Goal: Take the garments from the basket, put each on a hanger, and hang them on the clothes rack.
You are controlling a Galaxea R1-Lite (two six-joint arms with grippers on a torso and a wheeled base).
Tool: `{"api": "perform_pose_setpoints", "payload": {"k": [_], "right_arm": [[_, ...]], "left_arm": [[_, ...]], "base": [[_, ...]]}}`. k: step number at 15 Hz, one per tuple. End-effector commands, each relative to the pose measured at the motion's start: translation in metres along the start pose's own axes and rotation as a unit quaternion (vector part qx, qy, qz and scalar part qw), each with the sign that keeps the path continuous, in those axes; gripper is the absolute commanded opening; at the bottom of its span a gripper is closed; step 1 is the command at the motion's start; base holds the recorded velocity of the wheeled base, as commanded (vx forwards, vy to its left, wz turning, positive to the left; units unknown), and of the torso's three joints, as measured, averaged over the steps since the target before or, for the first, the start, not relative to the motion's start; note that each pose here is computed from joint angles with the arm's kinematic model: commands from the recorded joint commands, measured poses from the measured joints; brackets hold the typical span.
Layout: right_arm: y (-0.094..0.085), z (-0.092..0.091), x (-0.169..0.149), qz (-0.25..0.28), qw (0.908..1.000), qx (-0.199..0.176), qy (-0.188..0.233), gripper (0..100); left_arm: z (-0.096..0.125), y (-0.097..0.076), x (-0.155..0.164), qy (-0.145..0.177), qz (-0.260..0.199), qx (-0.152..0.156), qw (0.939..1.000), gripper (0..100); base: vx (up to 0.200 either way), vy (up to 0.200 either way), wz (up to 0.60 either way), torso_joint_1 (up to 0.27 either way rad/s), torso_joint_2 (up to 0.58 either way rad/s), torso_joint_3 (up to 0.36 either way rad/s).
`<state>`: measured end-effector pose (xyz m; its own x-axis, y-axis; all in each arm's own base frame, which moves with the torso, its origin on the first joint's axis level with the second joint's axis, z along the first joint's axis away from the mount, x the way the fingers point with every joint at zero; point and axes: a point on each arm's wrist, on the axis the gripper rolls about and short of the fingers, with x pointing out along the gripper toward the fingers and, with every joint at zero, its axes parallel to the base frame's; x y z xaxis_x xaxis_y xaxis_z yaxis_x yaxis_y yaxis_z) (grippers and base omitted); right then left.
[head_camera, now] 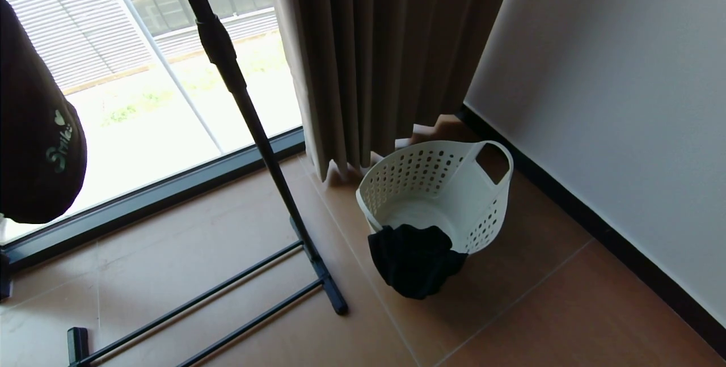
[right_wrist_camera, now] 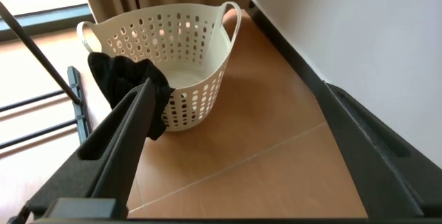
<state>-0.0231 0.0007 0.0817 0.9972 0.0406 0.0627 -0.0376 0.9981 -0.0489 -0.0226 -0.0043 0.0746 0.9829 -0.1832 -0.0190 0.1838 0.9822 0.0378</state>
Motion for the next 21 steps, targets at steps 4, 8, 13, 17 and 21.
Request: {"api": "perform_pose_setpoints", "payload": {"k": [4,8,13,17,21], "right_arm": [[0.000,0.000,0.000,0.001,1.0000,0.000,0.000,100],[0.000,0.000,0.000,0.001,1.0000,0.000,0.000,100],[0.000,0.000,0.000,0.000,1.0000,0.000,0.000,100],[0.000,0.000,0.000,0.001,1.0000,-0.001,0.001,100],[-0.001,0.002,0.012,0.064,0.9958,0.002,0.066,100]], "left_arm": [[0.000,0.000,0.000,0.001,-0.001,0.001,1.0000,100],[0.000,0.000,0.000,0.001,-0.001,0.001,1.0000,100],[0.000,0.000,0.000,0.001,-0.001,0.001,1.0000,100],[0.000,0.000,0.000,0.001,-0.001,0.001,1.0000,100],[0.000,0.000,0.000,0.000,-0.001,0.002,1.0000,100]], "base": [[0.000,0.000,0.00,0.002,0.00,-0.200],[0.000,0.000,0.00,0.007,0.01,-0.199],[0.000,0.000,0.00,0.002,0.00,-0.199],[0.000,0.000,0.00,0.004,0.00,-0.198],[0.000,0.000,0.00,0.005,0.00,-0.160]]}}
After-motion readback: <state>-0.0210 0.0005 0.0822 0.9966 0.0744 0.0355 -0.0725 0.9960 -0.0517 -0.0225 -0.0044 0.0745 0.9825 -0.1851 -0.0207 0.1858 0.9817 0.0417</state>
